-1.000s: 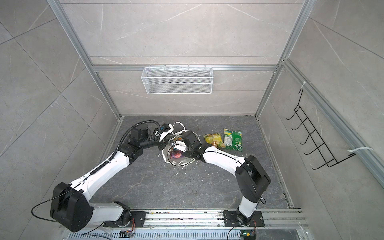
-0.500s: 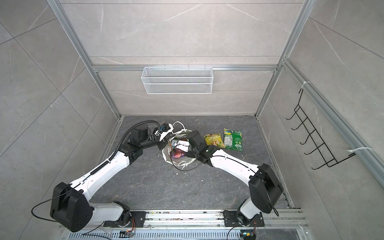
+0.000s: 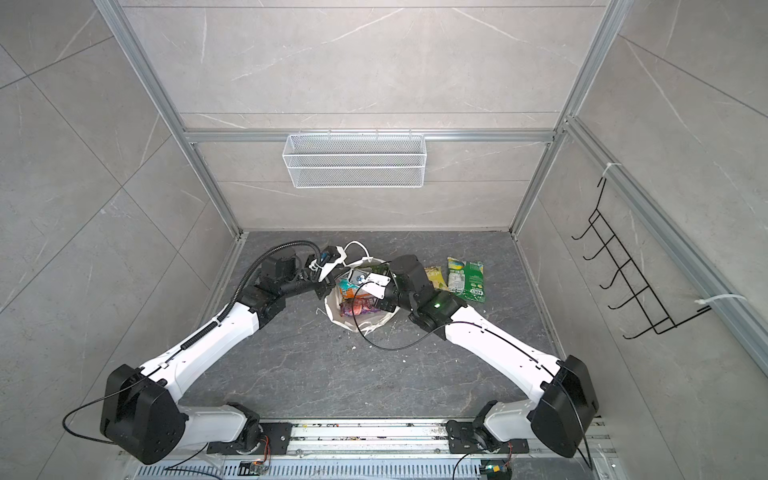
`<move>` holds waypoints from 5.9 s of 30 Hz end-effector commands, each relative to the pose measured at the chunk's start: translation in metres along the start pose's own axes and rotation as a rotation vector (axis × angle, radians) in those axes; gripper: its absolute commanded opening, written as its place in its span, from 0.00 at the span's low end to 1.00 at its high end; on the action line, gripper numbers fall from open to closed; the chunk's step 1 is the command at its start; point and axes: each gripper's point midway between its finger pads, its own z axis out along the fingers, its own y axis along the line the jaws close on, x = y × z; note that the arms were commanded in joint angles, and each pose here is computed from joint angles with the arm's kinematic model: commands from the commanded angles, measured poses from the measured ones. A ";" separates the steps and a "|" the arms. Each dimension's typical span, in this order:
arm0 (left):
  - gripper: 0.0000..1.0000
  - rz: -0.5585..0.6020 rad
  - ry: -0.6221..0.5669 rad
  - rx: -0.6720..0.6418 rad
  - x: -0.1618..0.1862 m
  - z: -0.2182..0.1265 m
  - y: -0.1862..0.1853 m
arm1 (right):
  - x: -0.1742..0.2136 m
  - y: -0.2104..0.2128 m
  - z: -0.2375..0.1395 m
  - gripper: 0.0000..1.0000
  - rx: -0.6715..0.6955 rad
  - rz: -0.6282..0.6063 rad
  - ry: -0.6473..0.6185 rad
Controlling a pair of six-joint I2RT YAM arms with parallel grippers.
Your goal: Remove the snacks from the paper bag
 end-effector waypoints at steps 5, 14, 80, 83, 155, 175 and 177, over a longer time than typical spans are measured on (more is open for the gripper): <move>0.00 0.004 -0.026 -0.019 -0.009 -0.002 0.006 | -0.040 -0.026 -0.048 0.00 0.018 0.114 -0.163; 0.00 0.000 -0.047 -0.019 -0.012 -0.004 0.005 | -0.062 -0.073 -0.102 0.00 0.137 0.310 -0.330; 0.00 -0.031 -0.102 -0.028 -0.017 -0.007 0.003 | 0.457 -0.201 -0.090 0.00 0.870 1.050 1.483; 0.00 -0.029 -0.103 -0.024 -0.016 -0.008 0.001 | 0.466 -0.190 -0.087 0.00 0.856 1.060 1.513; 0.00 -0.036 -0.100 -0.016 -0.022 -0.008 0.003 | 0.408 -0.144 0.047 0.30 0.361 1.074 1.070; 0.00 -0.040 -0.105 -0.007 -0.025 -0.007 0.003 | 0.393 -0.145 0.028 0.00 0.310 0.980 1.082; 0.00 -0.044 -0.103 -0.007 -0.026 -0.007 0.003 | 0.391 -0.145 0.023 0.00 0.302 0.970 1.089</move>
